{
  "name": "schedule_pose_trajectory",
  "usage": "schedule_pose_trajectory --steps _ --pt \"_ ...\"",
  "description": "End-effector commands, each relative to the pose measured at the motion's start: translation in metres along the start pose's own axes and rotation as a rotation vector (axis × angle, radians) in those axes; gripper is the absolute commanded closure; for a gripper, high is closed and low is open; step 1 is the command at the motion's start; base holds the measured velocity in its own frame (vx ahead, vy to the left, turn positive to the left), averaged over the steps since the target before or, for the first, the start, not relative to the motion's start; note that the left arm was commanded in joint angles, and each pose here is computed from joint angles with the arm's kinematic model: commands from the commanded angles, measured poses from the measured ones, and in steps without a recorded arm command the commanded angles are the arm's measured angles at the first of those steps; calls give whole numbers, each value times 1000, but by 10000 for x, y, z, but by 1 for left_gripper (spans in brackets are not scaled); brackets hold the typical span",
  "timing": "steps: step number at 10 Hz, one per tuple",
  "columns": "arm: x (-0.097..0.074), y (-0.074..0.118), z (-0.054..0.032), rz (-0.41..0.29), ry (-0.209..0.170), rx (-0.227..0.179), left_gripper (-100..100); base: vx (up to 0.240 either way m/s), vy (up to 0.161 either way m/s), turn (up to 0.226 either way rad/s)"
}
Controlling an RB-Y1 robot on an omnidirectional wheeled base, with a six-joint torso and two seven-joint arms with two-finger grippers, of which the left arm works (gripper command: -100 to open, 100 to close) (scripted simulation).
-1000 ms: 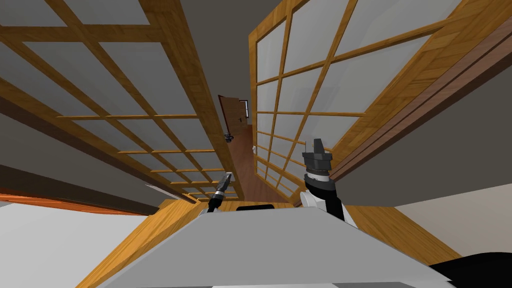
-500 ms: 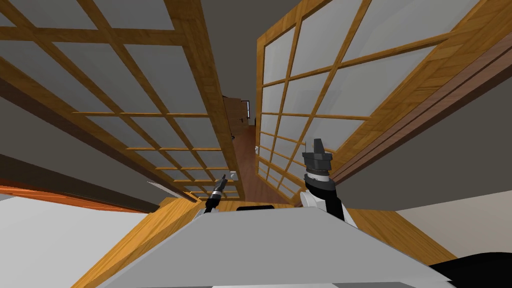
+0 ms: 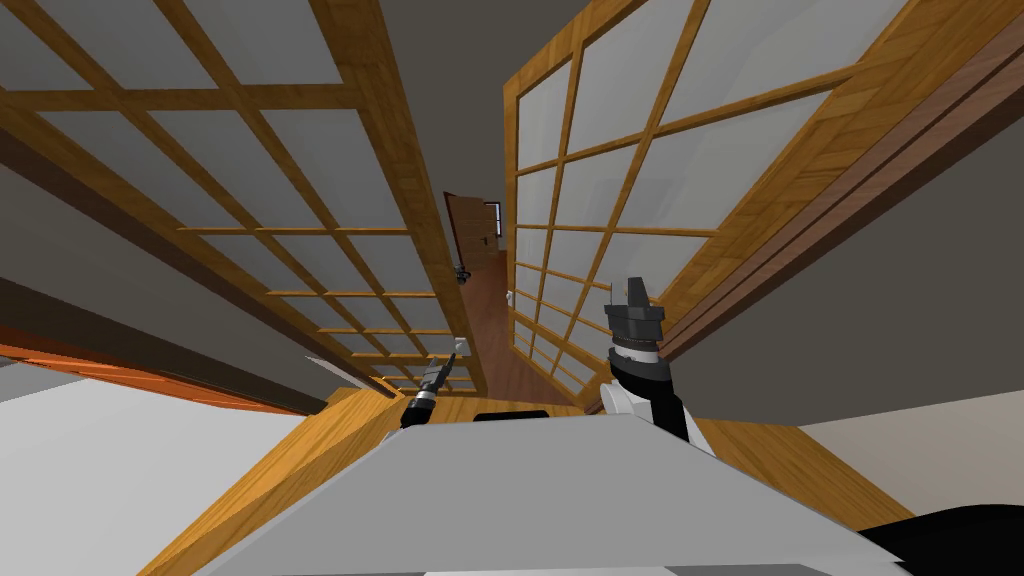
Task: Push the door open
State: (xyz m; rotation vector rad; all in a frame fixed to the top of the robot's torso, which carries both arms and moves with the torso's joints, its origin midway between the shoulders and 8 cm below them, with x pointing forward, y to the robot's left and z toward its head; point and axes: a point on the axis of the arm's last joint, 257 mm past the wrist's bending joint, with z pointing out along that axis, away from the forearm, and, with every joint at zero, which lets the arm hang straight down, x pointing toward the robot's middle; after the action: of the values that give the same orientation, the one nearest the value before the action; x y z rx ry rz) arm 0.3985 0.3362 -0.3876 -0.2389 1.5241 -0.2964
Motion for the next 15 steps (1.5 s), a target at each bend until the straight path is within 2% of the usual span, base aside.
schedule_pose_trajectory --steps 1,4,5,9,10,11,12,13,15 --pt "3 4 -55 40 3 3 -100 -39 -60 15" --pt "21 70 -259 176 21 19 -100 -39 -67 36" --pt "21 70 -259 185 21 19 -100 -44 -63 20" --pt "39 127 -463 319 40 38 -100 -44 -67 31" --pt "41 116 -436 301 37 35 -100 -25 -29 9" --pt "72 53 -326 314 34 26 -100 43 41 -49" --pt "86 21 -276 317 33 22 -100 85 73 -67" --pt "123 -60 -161 323 31 14 -100 130 112 -69" --pt "166 -163 -39 326 29 5 -100 127 93 -45"
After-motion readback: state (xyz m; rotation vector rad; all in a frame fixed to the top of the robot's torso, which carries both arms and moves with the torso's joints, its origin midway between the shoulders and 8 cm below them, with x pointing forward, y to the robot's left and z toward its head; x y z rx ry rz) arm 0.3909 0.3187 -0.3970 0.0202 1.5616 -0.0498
